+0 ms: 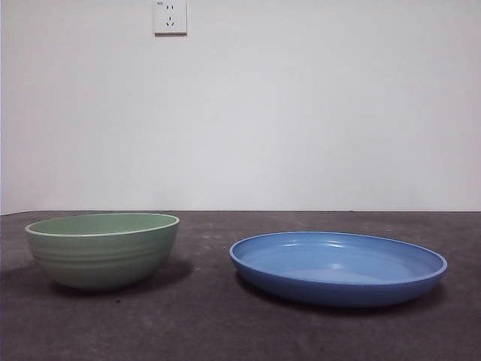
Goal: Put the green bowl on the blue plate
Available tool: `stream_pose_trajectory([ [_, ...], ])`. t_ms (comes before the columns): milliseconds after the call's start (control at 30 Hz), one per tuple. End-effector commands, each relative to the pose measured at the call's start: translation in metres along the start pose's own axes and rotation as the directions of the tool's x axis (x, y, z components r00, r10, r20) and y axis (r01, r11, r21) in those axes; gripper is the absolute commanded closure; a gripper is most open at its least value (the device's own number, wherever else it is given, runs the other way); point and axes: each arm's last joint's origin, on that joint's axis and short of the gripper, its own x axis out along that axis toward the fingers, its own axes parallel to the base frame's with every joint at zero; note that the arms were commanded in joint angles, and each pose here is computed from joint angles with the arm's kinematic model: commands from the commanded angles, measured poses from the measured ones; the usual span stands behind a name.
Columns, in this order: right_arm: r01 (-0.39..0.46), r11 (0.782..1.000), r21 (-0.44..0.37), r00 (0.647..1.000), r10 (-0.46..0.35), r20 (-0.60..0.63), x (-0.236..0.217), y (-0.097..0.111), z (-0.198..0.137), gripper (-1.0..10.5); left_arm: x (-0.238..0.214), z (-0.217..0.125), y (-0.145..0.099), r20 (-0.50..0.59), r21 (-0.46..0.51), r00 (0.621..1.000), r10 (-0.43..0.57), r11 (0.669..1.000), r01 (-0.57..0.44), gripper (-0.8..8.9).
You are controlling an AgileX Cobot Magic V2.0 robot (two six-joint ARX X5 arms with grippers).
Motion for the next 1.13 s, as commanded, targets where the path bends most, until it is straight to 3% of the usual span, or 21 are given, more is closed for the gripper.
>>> stream_pose_trajectory([
  [33, -0.01, 0.998, -0.06, 0.999, 0.007, -0.036, 0.004, -0.001, 0.001, 9.3, 0.004, -0.001, -0.002, -0.049, 0.057, 0.999, -0.018, 0.998, 0.021, 7.93],
  [233, -0.006, 0.998, -0.07, 0.999, 0.002, -0.045, 0.004, -0.001, 0.0, 9.3, 0.006, 0.0, -0.002, -0.048, 0.077, 0.999, -0.023, 0.997, 0.027, 7.77],
  [300, -0.006, 0.998, -0.069, 0.999, 0.002, -0.045, 0.004, -0.001, 0.0, 9.2, 0.006, 0.001, -0.002, -0.042, 0.09, 0.999, -0.025, 0.996, 0.029, 7.16],
  [367, -0.005, 0.998, -0.069, 0.999, 0.002, -0.045, 0.004, -0.001, 0.0, 8.3, 0.006, 0.001, -0.002, -0.041, 0.098, 0.999, -0.024, 0.995, 0.028, 5.71],
  [500, 0.002, 0.998, -0.069, 0.999, -0.005, -0.044, 0.004, -0.002, 0.0, 4.7, 0.006, 0.001, -0.002, -0.038, 0.122, 0.999, -0.016, 0.992, 0.021, 2.17],
  [600, 0.002, 0.998, -0.069, 0.999, -0.005, -0.044, 0.004, -0.002, 0.0, 4.0, 0.006, 0.001, -0.001, -0.022, 0.136, 0.999, 0.035, 0.99, -0.032, 1.05],
  [867, 0.001, 0.998, -0.071, 0.999, -0.004, -0.042, 0.004, -0.001, 0.0, 4.0, 0.009, 0.0, 0.005, -0.032, 0.098, 0.992, 0.12, 0.988, -0.116, 0.97],
  [1133, 0.0, 0.997, -0.072, 0.999, -0.002, -0.037, 0.004, -0.001, 0.001, 4.0, 0.036, -0.004, 0.039, -0.193, -0.064, 0.959, 0.207, 0.973, -0.223, 0.99],
])
